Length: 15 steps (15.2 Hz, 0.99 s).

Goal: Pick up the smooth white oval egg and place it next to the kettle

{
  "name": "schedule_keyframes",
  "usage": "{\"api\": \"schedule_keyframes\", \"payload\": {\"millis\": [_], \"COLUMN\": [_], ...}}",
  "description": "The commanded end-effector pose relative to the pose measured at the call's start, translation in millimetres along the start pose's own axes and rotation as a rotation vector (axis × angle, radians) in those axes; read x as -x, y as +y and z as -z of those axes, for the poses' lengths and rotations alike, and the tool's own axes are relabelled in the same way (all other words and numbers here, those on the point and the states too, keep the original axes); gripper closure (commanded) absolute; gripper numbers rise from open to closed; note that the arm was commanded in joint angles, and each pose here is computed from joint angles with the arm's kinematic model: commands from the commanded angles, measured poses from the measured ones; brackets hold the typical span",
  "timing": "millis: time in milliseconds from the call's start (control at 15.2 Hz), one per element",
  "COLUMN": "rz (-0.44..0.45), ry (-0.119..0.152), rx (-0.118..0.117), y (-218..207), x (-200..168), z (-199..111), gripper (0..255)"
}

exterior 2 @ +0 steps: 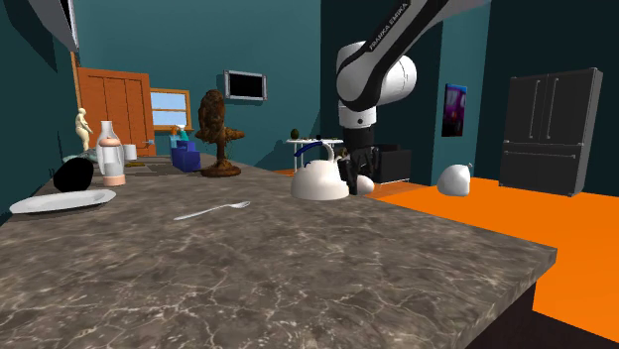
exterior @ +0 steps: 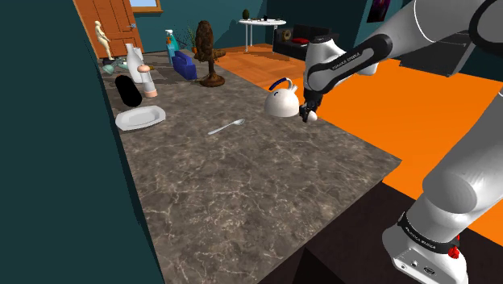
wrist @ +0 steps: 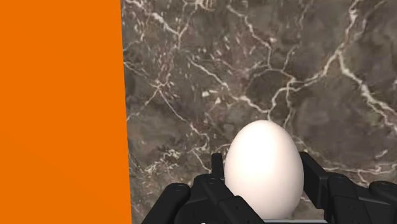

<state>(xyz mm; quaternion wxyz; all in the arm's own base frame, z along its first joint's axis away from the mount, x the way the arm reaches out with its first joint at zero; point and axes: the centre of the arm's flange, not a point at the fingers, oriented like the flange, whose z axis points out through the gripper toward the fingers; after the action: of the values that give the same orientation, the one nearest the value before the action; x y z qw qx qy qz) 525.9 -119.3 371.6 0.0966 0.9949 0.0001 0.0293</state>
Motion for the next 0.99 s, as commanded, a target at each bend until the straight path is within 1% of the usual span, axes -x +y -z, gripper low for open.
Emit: {"api": "schedule_keyframes", "payload": {"millis": [0,396,858,924], "rz": [0.0,0.0,0.0,0.0], "ry": [0.001,0.001,0.001,0.001], "rx": [0.0,0.0,0.0,0.0], "y": [-2.1,-7.6,-7.6,-7.6], "x": [1.2,2.9,2.9,2.9], "z": [-9.9,-38.0,-38.0,-38.0], "gripper": [255,255,255,0]}}
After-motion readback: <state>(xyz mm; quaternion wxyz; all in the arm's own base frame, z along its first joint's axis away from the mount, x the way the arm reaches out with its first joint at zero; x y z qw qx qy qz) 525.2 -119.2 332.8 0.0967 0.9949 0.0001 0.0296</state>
